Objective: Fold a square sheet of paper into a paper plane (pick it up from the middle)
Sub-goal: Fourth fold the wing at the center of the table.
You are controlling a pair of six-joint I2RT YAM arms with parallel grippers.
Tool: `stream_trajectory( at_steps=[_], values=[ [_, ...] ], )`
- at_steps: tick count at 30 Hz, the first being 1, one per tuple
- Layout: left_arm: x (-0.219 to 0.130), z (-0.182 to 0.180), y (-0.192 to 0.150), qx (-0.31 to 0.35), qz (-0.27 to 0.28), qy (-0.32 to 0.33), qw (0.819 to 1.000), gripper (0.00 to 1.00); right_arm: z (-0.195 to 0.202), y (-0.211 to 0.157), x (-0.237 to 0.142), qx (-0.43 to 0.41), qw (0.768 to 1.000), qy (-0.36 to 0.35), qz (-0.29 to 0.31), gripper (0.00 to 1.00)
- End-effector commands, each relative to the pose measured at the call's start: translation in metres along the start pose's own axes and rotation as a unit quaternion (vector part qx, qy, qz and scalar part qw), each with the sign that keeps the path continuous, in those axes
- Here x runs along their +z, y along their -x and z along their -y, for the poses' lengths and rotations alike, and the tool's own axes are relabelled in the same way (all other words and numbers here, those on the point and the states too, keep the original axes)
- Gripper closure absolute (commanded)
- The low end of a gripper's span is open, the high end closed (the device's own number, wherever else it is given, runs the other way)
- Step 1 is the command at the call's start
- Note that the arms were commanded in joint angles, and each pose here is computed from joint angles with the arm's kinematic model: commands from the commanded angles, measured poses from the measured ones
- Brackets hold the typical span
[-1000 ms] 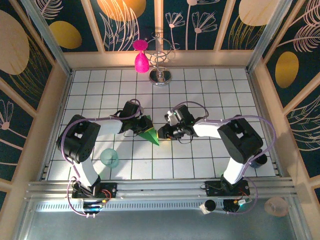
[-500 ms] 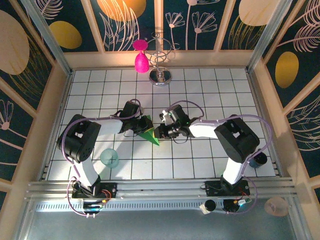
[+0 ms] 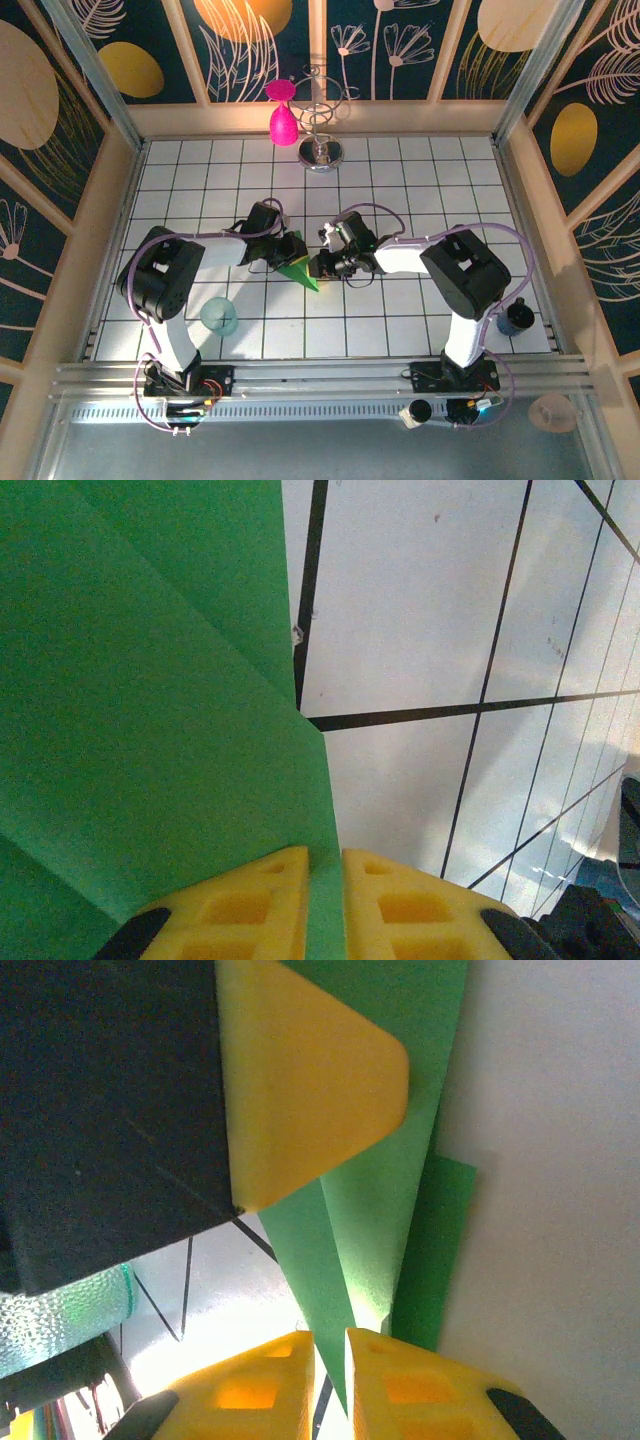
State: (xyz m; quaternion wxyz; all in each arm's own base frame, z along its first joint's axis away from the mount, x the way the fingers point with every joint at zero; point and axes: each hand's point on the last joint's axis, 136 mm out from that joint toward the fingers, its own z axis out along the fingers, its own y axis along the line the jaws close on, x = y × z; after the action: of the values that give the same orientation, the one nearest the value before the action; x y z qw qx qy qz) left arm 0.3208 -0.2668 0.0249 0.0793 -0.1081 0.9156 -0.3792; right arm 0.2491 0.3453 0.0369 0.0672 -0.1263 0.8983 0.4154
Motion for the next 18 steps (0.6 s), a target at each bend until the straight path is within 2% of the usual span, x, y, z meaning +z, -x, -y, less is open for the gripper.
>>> stream_trajectory(
  at_steps=[1, 18],
  values=[
    [0.0043, 0.0029, 0.0005, 0.007, -0.008, -0.005, 1.0, 0.82, 0.0018, 0.0038, 0.0034, -0.002, 1.0, -0.009, 0.0, 0.83],
    [0.0084, -0.0039, -0.0009, 0.006, -0.012, 0.004, 1.0, 0.82, 0.0115, -0.0026, 0.0077, 0.007, 1.0, -0.02, -0.011, 0.83]
  ],
)
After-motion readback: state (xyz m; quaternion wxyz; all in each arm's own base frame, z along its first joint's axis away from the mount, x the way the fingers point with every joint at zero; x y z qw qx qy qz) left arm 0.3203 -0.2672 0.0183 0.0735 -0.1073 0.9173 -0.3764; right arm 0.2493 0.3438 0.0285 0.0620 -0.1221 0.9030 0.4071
